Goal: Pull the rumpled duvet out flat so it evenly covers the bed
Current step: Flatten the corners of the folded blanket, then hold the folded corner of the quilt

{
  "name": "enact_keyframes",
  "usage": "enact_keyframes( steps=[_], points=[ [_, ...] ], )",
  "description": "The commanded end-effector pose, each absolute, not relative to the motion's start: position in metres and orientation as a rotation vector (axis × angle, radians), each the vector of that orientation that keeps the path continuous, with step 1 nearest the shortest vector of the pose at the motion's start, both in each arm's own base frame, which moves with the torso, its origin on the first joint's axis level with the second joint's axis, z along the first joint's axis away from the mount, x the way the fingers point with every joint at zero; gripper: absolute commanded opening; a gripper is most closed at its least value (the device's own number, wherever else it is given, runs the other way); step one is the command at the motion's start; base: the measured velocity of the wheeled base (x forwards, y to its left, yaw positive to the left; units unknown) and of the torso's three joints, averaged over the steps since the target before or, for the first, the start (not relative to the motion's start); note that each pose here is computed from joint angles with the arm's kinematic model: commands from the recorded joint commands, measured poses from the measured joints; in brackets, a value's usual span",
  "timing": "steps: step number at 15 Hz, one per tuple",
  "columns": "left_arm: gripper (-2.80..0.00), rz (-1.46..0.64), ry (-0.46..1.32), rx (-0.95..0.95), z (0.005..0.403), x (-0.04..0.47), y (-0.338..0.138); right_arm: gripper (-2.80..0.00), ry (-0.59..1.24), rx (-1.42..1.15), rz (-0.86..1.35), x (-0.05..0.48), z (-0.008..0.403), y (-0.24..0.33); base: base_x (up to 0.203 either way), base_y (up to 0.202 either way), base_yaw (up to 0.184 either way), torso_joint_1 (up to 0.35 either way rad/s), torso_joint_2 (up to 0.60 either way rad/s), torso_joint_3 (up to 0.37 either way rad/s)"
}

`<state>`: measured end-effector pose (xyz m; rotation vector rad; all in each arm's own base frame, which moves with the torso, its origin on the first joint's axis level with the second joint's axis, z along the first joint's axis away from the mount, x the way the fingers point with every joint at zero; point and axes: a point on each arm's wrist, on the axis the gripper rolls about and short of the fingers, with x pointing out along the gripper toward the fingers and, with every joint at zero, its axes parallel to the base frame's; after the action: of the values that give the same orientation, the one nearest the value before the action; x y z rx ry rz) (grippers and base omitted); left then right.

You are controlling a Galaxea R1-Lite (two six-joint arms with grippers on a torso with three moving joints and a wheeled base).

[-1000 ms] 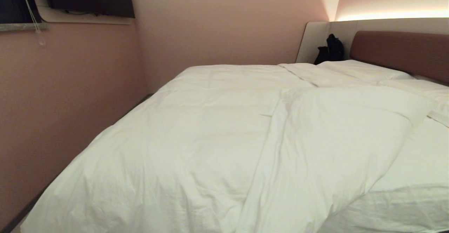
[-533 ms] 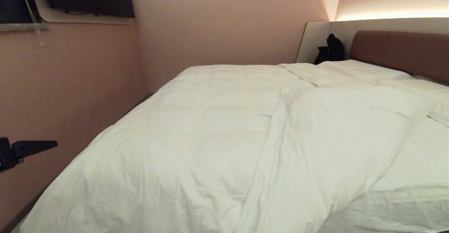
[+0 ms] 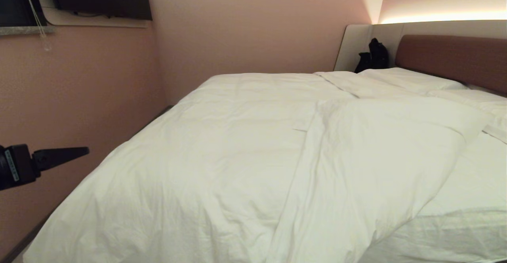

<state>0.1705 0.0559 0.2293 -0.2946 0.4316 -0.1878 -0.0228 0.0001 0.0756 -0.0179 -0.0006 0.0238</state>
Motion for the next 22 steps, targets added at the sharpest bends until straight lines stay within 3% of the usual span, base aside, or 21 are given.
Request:
enact_keyframes(
  steps=[1, 7, 16, 17, 22],
  points=[
    [0.00, -0.178, 0.414, -0.272, 0.234, 0.166, 0.047, -2.80, 0.000, -0.018, 0.025, -0.023, 0.076, 0.000, 0.000, 0.000, 0.000, 0.000, 0.00, 0.000],
    [0.00, 0.098, 0.405, -0.218, 0.240, 0.176, 0.006, -2.80, 0.000, -0.018, 0.025, -0.023, 0.076, 0.000, 0.000, 0.000, 0.000, 0.000, 0.00, 0.000],
    [0.00, 0.157, 0.371, -0.160, 0.237, 0.178, -0.018, -2.80, 0.000, -0.018, 0.025, -0.023, 0.076, 0.000, 0.000, 0.000, 0.000, 0.000, 0.00, 0.000],
    [-2.80, 0.154, 0.370, -0.145, 0.236, 0.176, -0.023, -2.80, 0.000, -0.018, 0.025, -0.023, 0.076, 0.000, 0.000, 0.000, 0.000, 0.000, 0.00, 0.000],
    [-2.80, 0.047, 0.322, -0.121, 0.241, 0.148, -0.037, -2.80, 0.000, -0.018, 0.025, -0.023, 0.076, 0.000, 0.000, 0.000, 0.000, 0.000, 0.00, 0.000]
  ],
)
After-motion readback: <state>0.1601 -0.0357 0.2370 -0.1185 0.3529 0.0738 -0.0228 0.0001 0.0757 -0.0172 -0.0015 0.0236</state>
